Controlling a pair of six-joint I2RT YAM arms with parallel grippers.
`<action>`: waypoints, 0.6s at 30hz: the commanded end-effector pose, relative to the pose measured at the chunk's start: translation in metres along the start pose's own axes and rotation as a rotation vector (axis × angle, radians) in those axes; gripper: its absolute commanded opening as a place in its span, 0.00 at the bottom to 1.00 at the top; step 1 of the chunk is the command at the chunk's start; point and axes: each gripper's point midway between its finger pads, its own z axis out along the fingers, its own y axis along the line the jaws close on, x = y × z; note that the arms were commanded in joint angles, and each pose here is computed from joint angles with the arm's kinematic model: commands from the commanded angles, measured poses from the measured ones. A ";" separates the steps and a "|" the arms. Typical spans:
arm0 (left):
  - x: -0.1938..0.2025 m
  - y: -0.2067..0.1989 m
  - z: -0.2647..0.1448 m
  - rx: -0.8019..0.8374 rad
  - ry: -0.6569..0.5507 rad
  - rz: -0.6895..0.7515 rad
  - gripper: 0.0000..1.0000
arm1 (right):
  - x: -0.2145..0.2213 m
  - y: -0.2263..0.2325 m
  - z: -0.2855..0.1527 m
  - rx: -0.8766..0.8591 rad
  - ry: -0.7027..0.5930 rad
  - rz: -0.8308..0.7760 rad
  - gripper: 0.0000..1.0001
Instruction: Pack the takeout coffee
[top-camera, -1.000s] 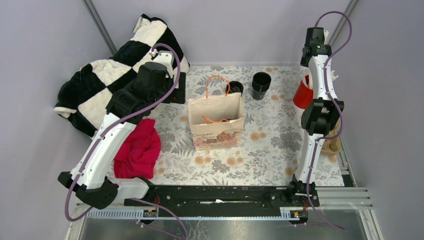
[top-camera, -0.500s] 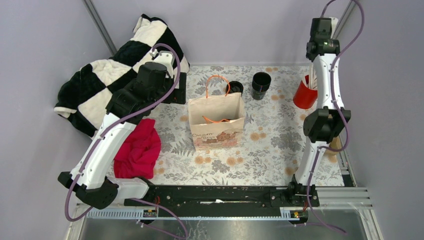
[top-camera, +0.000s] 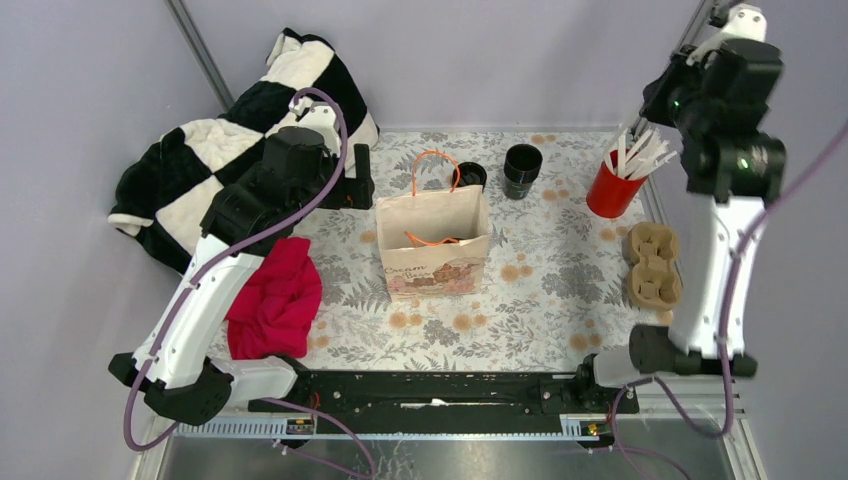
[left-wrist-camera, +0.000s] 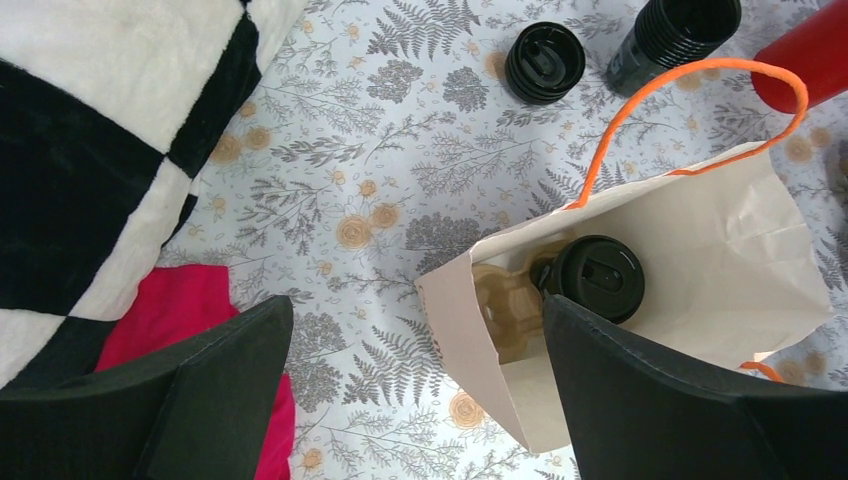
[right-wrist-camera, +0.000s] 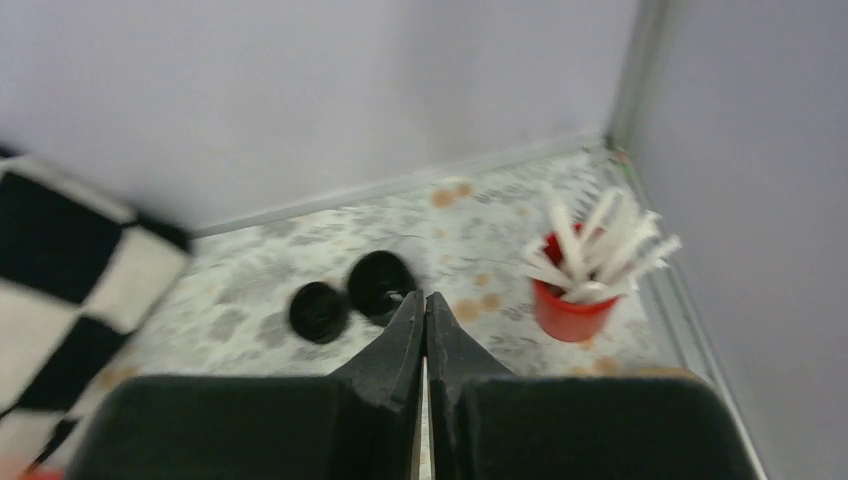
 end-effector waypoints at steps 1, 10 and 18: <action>-0.018 -0.011 -0.013 0.058 -0.068 -0.055 0.99 | -0.025 0.068 -0.078 -0.409 -0.107 0.023 0.00; -0.028 -0.019 -0.025 0.102 -0.094 -0.124 0.99 | -0.017 0.175 -0.173 -1.206 0.109 0.372 0.00; -0.023 -0.019 -0.042 0.123 -0.089 -0.204 0.99 | 0.026 0.224 -0.179 -1.266 0.185 0.270 0.00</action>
